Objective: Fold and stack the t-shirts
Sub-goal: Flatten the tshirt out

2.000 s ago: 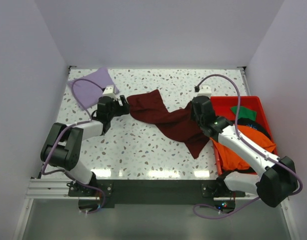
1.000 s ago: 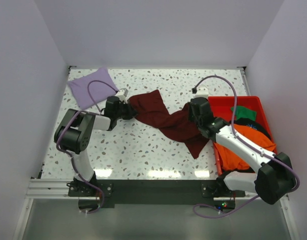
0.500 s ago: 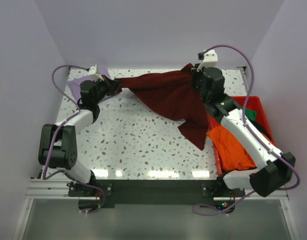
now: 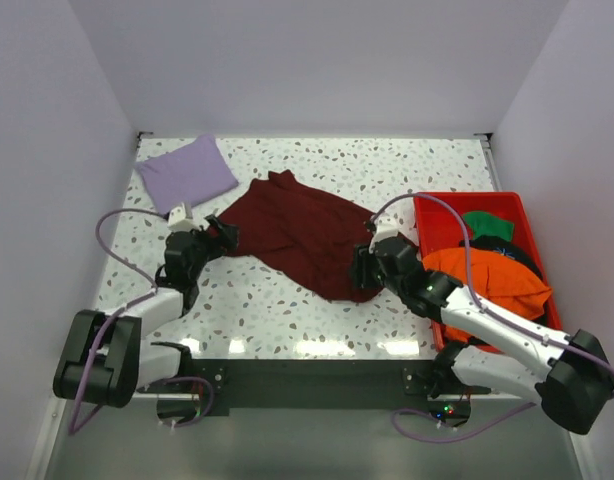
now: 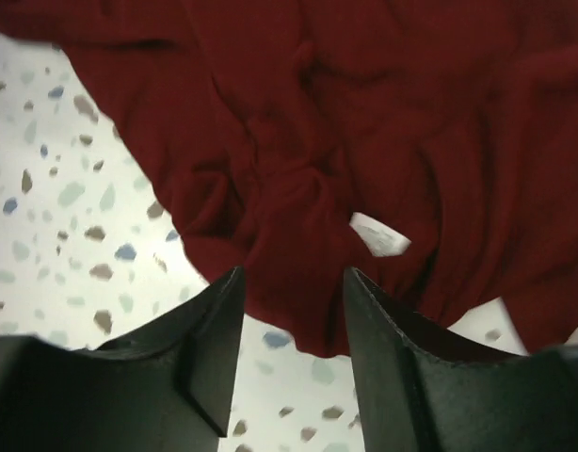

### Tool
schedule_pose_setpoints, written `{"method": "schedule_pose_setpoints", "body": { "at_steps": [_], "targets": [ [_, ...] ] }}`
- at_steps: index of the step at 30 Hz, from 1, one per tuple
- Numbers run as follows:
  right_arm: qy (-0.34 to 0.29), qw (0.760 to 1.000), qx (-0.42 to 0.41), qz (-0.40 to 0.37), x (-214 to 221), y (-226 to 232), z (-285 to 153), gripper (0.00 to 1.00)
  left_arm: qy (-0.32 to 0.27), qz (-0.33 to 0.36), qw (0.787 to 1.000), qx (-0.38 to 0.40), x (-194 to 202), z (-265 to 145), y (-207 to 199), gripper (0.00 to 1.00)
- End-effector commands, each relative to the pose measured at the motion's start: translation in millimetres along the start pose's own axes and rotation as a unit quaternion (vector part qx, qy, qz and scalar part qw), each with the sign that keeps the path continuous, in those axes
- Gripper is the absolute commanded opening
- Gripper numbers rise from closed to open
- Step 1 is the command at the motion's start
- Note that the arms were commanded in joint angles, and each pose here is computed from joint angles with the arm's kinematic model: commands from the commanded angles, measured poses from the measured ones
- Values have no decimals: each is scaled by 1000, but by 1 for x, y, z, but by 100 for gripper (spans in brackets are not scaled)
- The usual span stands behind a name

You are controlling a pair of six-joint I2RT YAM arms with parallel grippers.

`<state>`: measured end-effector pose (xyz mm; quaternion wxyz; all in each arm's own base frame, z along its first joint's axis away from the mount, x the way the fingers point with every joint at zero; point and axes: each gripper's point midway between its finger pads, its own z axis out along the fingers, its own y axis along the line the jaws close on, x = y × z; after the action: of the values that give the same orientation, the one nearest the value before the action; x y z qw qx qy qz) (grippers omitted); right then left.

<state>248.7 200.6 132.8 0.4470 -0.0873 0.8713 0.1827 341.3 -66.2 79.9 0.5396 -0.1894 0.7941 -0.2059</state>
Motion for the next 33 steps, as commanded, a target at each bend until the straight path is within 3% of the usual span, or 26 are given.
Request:
{"method": "schedule_pose_setpoints", "body": {
  "at_steps": [1,5,7,9,13,16,19,24,33],
  "targets": [
    [-36,999,-3,36,-16,14,-16,59,-110,58,992,10,-71,4,-47,92],
    [-75,996,32,20,-37,2,-20,71,-75,99,991,48,-59,25,-88,92],
    [-78,995,53,9,-39,-3,-14,73,-59,114,990,63,-62,39,-101,91],
    [-84,995,58,1,-45,-2,-8,73,-30,129,990,39,-48,56,-91,91],
    [-67,996,64,-13,-41,4,14,73,-30,136,989,-54,-47,73,-52,92],
    [-62,996,56,-15,-41,10,26,73,-4,86,992,-93,-39,77,-9,90],
    [-61,997,39,-18,-44,20,34,73,-22,44,990,-132,-41,62,29,86],
    [-47,999,9,-14,-37,32,45,73,-44,13,986,-159,-34,42,45,82],
    [-45,999,8,-8,-30,30,41,72,-33,-3,969,-246,-20,29,80,74]
  ]
}}
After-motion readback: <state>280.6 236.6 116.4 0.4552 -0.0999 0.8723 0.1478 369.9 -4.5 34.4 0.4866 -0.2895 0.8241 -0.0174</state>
